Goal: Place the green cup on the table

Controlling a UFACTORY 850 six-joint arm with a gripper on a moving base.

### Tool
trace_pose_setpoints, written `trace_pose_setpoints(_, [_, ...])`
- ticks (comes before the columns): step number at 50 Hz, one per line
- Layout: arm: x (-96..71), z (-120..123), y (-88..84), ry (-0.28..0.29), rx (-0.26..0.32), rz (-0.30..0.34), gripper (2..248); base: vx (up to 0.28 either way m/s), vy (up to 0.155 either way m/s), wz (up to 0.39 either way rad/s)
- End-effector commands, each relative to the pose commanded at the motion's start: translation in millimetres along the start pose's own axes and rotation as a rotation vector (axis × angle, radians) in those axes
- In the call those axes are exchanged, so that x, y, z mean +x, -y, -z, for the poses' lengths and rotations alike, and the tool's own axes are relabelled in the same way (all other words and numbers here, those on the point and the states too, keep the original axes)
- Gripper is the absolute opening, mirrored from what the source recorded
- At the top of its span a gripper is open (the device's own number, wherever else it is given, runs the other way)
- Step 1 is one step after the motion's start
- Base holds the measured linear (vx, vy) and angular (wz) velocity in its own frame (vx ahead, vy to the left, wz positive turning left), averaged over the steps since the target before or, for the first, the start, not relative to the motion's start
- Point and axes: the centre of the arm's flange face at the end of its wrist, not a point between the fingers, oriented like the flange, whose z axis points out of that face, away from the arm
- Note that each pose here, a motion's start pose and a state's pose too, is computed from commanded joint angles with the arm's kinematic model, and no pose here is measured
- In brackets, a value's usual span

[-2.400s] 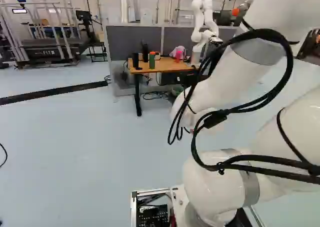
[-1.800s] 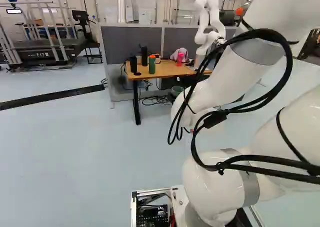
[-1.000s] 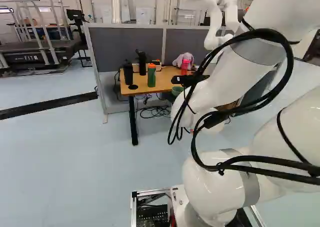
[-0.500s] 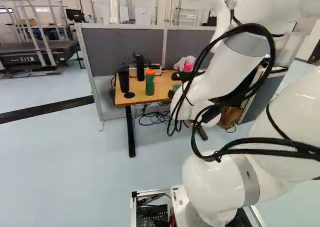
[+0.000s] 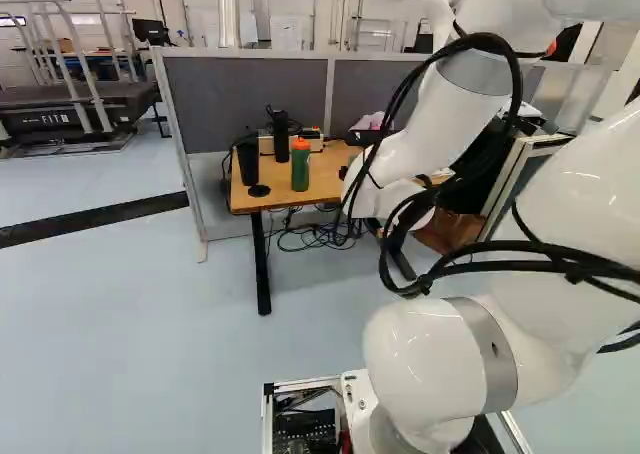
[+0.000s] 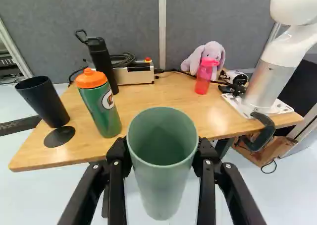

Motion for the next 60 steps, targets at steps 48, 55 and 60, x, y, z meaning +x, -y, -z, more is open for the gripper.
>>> trace_pose_setpoints(48, [48.6, -87, -3.9, -0.052, -0.008, -0.002, 127, 0.000, 0.000, 0.000])
trace_pose_setpoints(55, [52.3, -101, -3.3, -0.054, -0.007, -0.002, 127, 0.000, 0.000, 0.000])
trace_pose_setpoints(60, [54.9, -111, -2.9, -0.057, -0.006, -0.002, 127, 0.000, 0.000, 0.000])
